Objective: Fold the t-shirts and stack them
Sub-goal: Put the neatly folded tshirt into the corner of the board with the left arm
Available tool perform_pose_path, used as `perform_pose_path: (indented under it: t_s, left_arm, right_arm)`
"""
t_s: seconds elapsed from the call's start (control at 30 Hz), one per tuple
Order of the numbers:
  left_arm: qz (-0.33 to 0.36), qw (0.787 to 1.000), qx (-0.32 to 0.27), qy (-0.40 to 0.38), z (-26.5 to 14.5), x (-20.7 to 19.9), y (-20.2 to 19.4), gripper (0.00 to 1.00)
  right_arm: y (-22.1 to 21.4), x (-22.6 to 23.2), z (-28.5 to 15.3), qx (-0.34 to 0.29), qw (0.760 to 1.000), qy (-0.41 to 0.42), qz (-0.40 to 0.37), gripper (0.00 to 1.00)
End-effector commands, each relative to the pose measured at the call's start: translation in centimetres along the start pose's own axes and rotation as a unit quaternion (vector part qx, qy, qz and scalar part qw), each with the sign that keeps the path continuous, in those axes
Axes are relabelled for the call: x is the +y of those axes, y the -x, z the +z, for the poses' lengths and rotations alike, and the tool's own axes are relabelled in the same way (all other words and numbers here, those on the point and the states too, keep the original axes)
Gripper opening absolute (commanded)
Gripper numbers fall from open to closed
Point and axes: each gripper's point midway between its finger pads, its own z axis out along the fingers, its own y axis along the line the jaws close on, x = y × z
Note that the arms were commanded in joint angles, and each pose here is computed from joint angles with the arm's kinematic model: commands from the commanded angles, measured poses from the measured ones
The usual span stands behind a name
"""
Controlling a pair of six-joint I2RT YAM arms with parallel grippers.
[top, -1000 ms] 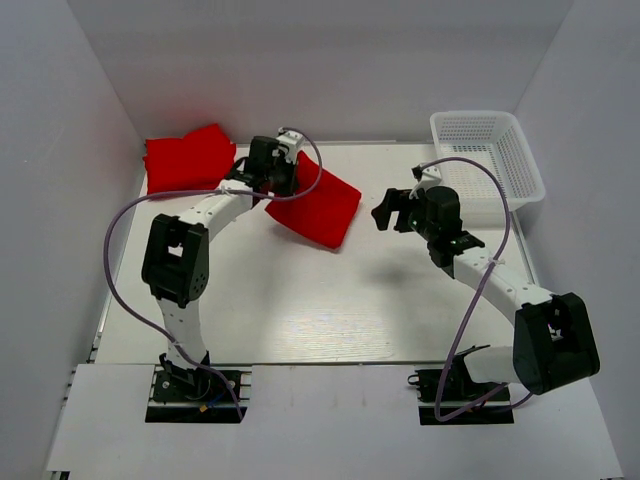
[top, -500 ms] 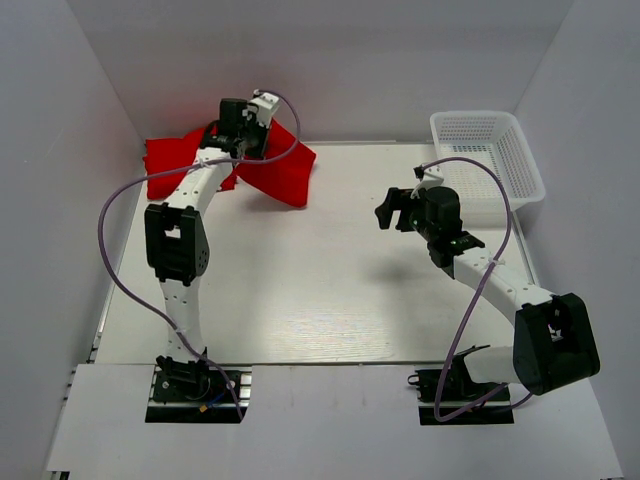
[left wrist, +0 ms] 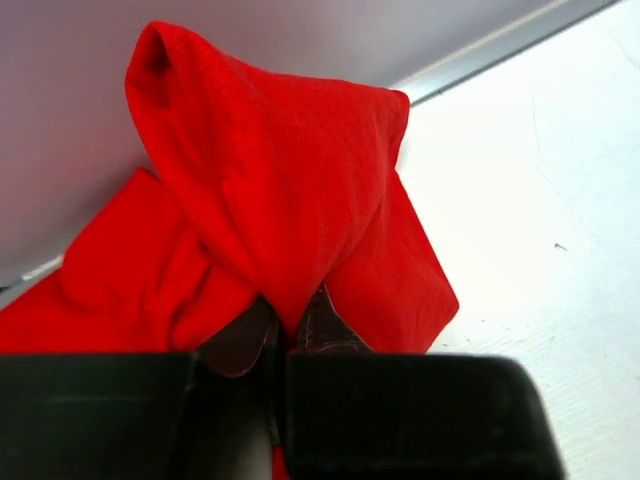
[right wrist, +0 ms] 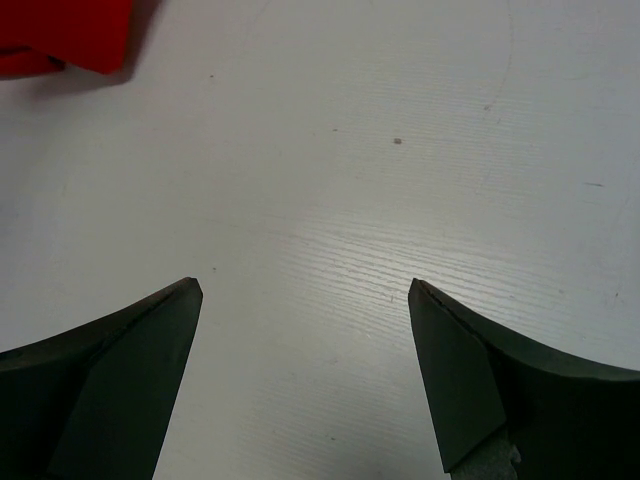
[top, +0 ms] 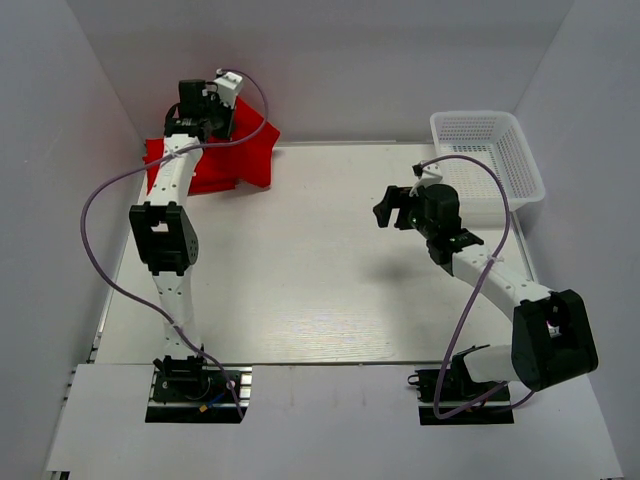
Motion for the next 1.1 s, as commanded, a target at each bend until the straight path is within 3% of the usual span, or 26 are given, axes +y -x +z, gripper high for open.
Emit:
perform_pose_path:
  t_s: [0.0, 0.27, 0.73, 1.07]
  left_arm:
    - [0.014, 0.997, -0.074, 0.011, -3.1, 2.2, 5.6, 0.0]
    - [0.01, 0.994, -0.101, 0.038, -5.2, 5.6, 7.0, 0.0]
    - [-0.017, 0.994, -0.077, 0.077, -4.4, 11.8, 2.0, 0.0]
    - [-0.089, 0.988, -0.055, 0.115, -4.3, 16.8, -3.3, 0.0]
  right_arm:
    - [2.9, 1.3, 0.6, -0.034, 0.999, 0.029, 0.006, 0.9]
    - [3.4, 1.9, 0.7, -0.037, 0.998, 0.04, 0.009, 0.9]
    - [3.9, 3.0, 2.0, -0.024, 0.998, 0.064, 0.016, 0.9]
    - [3.9, 3.5, 3.5, -0.009, 0.997, 0.077, 0.021, 0.9]
